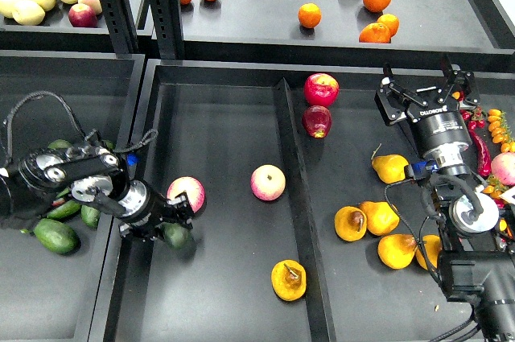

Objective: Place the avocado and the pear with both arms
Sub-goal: 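Carry the avocado into the avocado bin and open the left gripper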

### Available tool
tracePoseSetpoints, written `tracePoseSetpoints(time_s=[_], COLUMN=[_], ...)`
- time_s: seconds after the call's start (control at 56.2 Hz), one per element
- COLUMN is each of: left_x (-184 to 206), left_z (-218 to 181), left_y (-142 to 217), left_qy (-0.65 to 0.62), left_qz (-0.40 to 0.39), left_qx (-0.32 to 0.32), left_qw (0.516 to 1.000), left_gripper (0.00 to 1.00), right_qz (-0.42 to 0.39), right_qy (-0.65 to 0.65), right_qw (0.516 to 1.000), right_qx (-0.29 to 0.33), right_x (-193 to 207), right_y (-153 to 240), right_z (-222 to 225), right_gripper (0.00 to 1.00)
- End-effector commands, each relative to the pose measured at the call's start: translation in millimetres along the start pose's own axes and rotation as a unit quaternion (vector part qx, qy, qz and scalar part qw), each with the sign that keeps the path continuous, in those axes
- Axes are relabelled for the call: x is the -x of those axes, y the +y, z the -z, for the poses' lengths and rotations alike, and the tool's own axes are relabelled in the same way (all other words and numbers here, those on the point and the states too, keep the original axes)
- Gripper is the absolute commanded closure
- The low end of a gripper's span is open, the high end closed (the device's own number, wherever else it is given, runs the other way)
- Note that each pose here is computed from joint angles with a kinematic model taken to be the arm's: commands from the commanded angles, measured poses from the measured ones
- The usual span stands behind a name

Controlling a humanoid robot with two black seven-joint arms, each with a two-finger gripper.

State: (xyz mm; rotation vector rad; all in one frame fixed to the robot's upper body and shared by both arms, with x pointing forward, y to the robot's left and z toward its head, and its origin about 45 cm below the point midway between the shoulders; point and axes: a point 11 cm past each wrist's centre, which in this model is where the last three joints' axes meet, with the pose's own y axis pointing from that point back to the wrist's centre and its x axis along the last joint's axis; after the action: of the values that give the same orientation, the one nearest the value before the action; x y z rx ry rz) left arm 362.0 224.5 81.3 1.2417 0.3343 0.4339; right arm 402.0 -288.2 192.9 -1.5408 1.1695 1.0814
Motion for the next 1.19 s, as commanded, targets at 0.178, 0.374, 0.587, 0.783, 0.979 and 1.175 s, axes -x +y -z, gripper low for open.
tracePoseSetpoints(time_s=[0.178, 0.374, 0.587, 0.783, 0.979, 1.175], left_x=[-54, -71, -69, -67, -70, -68], left_z=[61, 107, 148, 168, 182, 189], left_y=[41, 61, 64, 63, 63, 60], left_qy=[0.065, 0.097, 0.122, 0.135, 0.150, 0.161], left_qz=[-0.060, -0.085, -0.088, -0.088, -0.096, -0.096], left_qx=[-0.025, -0.050, -0.081, -0.096, -0.107, -0.109], left_qw=[0.996, 0.990, 0.985, 0.982, 0.978, 0.976], left_gripper=[0.58, 0.57, 0.55, 0.55, 0.54, 0.51], right_qz=[0.003, 0.003, 0.004, 0.005, 0.006, 0.005], right_qy=[0.000, -0.001, 0.000, 0.000, 0.002, 0.009], right_qw=[1.000, 1.000, 1.000, 1.000, 1.000, 1.000], right_qx=[0.000, 0.001, 0.001, 0.001, 0.000, -0.002], right_x=[0, -1, 0, 1, 1, 1], right_y=[2, 2, 2, 2, 2, 3], right_z=[0, -1, -1, -1, 1, 7], right_gripper=[0.00, 0.00, 0.00, 0.00, 0.00, 0.00])
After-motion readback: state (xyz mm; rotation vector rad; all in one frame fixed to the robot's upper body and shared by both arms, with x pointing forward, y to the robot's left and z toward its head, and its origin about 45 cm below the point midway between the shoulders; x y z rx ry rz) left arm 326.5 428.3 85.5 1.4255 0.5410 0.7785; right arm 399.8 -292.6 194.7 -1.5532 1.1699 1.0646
